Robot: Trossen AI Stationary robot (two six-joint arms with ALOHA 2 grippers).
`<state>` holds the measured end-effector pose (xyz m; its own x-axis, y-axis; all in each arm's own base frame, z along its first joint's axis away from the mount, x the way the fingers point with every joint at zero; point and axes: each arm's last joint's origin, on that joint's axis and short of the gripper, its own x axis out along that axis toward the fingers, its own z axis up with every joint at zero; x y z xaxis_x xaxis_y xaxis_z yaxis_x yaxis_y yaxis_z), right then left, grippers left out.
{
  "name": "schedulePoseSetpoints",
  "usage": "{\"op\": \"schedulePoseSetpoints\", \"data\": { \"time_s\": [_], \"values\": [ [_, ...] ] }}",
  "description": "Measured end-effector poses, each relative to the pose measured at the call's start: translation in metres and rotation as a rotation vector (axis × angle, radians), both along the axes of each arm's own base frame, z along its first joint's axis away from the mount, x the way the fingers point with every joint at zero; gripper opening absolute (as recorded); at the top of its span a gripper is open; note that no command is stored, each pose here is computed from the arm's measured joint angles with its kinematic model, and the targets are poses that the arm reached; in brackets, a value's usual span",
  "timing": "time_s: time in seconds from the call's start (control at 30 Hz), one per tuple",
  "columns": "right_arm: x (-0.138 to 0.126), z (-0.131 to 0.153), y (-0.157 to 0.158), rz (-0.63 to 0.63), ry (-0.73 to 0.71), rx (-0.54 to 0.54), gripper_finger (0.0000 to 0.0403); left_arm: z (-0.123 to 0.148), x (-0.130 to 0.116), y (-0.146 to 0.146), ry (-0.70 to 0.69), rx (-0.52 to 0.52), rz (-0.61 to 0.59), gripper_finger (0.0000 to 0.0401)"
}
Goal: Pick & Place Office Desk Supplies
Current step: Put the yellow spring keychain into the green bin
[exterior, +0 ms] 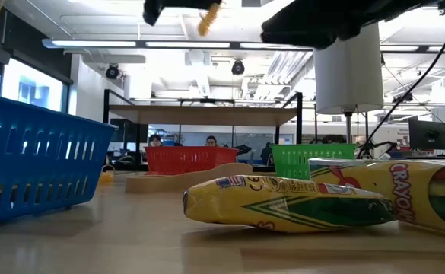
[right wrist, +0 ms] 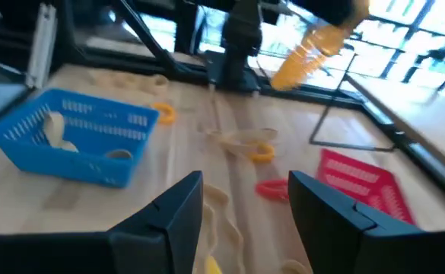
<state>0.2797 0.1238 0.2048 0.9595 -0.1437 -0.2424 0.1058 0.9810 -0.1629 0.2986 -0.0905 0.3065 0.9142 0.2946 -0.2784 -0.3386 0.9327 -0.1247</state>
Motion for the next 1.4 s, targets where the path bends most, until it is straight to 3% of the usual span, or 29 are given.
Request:
{"op": "schedulePoseSetpoints", "data": {
  "time_s": [0.17, 0.4, 0.97, 1.13, 1.4],
  "values": [
    [0.006, -0.002, -0.012, -0.069, -0.017, 0.099, 0.0183, -0.019, 0.028, -0.010, -0.056, 0.072, -0.011, 0.0015],
    [0.009, -0.003, -0.012, -0.097, -0.052, 0.109, 0.0183, -0.035, 0.047, -0.016, -0.101, 0.160, 0.012, 0.0016],
    [0.020, -0.008, -0.016, -0.177, -0.146, 0.101, 0.0179, -0.037, 0.048, -0.019, -0.110, 0.173, 0.009, 0.0017],
    [0.019, -0.007, -0.014, -0.195, -0.155, 0.082, 0.0140, -0.037, 0.048, -0.019, -0.109, 0.174, 0.008, 0.0017],
    [0.019, -0.007, -0.014, -0.190, -0.152, 0.078, 0.0021, -0.037, 0.048, -0.019, -0.103, 0.176, 0.009, 0.0017]
  ]
}}
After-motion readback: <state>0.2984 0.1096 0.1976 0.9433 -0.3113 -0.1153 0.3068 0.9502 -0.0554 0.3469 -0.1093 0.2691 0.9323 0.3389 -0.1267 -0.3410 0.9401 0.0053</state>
